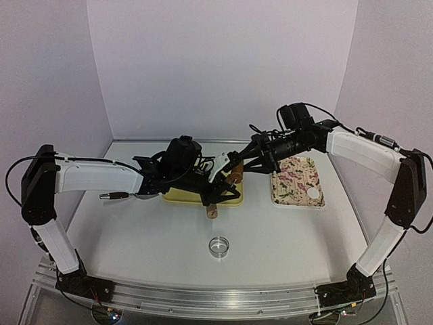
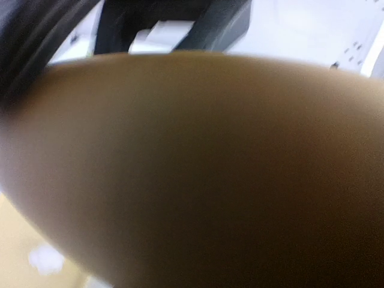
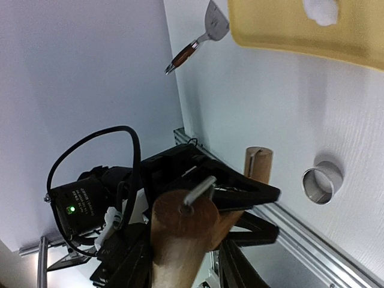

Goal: Roll out the dumpling wrappers from the dough

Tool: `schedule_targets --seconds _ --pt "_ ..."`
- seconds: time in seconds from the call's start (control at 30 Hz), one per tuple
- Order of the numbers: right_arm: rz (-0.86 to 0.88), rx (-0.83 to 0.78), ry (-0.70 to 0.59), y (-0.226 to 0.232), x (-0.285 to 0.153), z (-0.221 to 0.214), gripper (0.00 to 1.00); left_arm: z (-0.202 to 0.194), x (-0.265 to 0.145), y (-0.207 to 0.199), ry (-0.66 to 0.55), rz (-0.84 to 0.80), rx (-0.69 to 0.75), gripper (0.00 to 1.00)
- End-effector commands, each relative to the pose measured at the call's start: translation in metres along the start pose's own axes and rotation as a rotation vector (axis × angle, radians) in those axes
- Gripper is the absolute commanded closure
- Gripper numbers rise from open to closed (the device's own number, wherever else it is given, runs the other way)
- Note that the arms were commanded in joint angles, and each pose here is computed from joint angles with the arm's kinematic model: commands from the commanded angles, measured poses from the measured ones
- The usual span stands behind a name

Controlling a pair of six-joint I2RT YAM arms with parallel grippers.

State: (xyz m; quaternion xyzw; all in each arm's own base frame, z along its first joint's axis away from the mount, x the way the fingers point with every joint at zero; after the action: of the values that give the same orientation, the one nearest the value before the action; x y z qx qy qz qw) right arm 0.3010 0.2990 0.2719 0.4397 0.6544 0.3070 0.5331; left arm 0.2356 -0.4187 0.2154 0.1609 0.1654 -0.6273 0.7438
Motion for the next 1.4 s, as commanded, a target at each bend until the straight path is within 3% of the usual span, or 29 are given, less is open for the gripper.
schedule_targets --seconds 0.0,0.3,0.7,0.97,1.37 --pt "-0.132 0.026 -0.057 -0.038 -0.001 0.013 0.55 0.020 -0.020 0.027 0.032 0.112 -0.016 1.00" --pt "-0.181 0.078 -0.008 -0.058 0.017 0.010 0.43 0.020 -0.006 0.031 0.087 0.131 0.032 1.00" --pt "-0.130 0.112 -0.130 -0.034 -0.016 0.030 0.24 0.000 -0.004 0.010 0.119 0.077 0.067 1.00" --pt "-0.078 0.075 -0.110 -0.009 -0.018 0.028 0.22 -0.008 0.006 -0.009 0.153 0.038 0.114 1.00" --pt "-0.111 0.090 0.069 -0.028 0.018 -0.010 0.29 0.004 0.021 -0.003 0.140 0.040 0.165 1.00"
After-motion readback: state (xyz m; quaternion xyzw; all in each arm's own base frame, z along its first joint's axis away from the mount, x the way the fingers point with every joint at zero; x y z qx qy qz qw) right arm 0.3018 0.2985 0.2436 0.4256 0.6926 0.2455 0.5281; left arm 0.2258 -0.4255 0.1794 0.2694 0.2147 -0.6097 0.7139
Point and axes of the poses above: each gripper's point midway between its finger pads, its own x axis out along the fingers, its own y axis along the line the jaws close on, z = x × y, the point moved 4 cm from there along -x, back along the fingers, and after that the axes turned 8 degrees about x, right-handed, at the moved point
